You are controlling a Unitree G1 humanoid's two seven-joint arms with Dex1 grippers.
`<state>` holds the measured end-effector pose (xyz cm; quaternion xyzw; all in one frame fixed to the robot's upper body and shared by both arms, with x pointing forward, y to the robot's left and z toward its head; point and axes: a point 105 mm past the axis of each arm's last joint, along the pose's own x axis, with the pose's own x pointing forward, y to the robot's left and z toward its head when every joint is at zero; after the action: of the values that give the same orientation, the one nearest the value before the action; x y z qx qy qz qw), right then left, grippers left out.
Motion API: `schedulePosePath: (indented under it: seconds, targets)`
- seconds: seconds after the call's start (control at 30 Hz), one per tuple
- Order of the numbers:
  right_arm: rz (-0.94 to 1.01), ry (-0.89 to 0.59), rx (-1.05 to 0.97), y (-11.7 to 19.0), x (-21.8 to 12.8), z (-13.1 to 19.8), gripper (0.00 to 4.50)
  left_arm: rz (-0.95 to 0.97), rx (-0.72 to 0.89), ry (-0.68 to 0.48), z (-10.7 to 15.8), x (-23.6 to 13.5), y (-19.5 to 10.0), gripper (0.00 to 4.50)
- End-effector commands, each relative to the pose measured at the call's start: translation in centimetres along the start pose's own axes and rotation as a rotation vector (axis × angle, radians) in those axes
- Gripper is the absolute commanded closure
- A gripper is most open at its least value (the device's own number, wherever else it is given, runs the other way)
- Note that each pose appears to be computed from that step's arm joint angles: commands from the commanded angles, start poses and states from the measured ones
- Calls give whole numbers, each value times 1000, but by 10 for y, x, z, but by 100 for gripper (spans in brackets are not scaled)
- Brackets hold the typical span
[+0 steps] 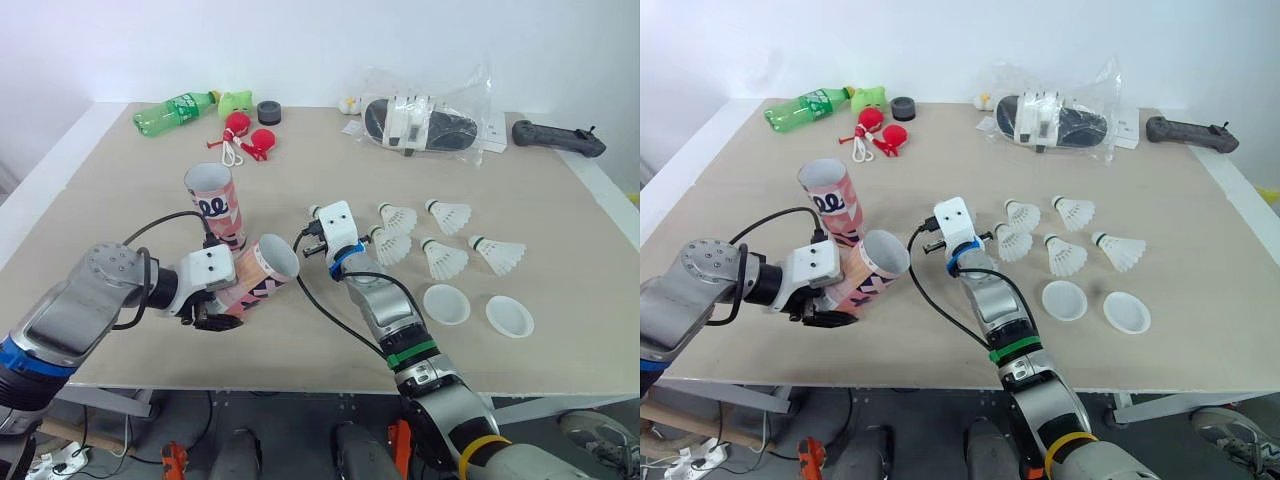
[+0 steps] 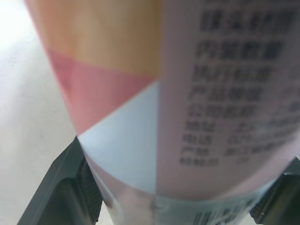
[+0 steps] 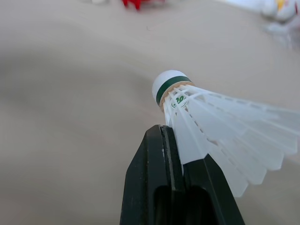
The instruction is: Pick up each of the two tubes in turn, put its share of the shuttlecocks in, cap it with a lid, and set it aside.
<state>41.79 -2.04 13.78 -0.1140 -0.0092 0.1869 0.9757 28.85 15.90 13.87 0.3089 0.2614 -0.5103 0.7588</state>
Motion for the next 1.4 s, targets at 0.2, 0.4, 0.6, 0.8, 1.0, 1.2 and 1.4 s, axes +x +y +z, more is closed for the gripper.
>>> schedulePosePath:
  seconds: [0.2, 0.4, 0.6, 0.8, 1.0, 1.2, 1.4]
  targets:
    - [182, -330, 95, 11, -35, 92, 447, -59, 2, -8, 0, 10, -14, 123]
    - [521, -401, -63, -10, -100, 125, 447, -63, -10, -8, -2, 11, -15, 123]
    - [898, -234, -302, -19, -159, 116, 447, -71, -12, -5, -4, 13, -15, 123]
    - [977, -189, -474, -13, -164, 117, 447, -73, -8, -7, -3, 15, -15, 123]
    - [1015, -153, -611, 3, -149, 106, 447, -74, -5, -8, -3, 16, -15, 123]
    - [1024, -138, -657, 17, -137, 94, 447, -70, -4, -13, -1, 16, -16, 123]
    - [1037, -151, -629, 24, -137, 96, 272, -77, -10, -14, -2, 17, -19, 123]
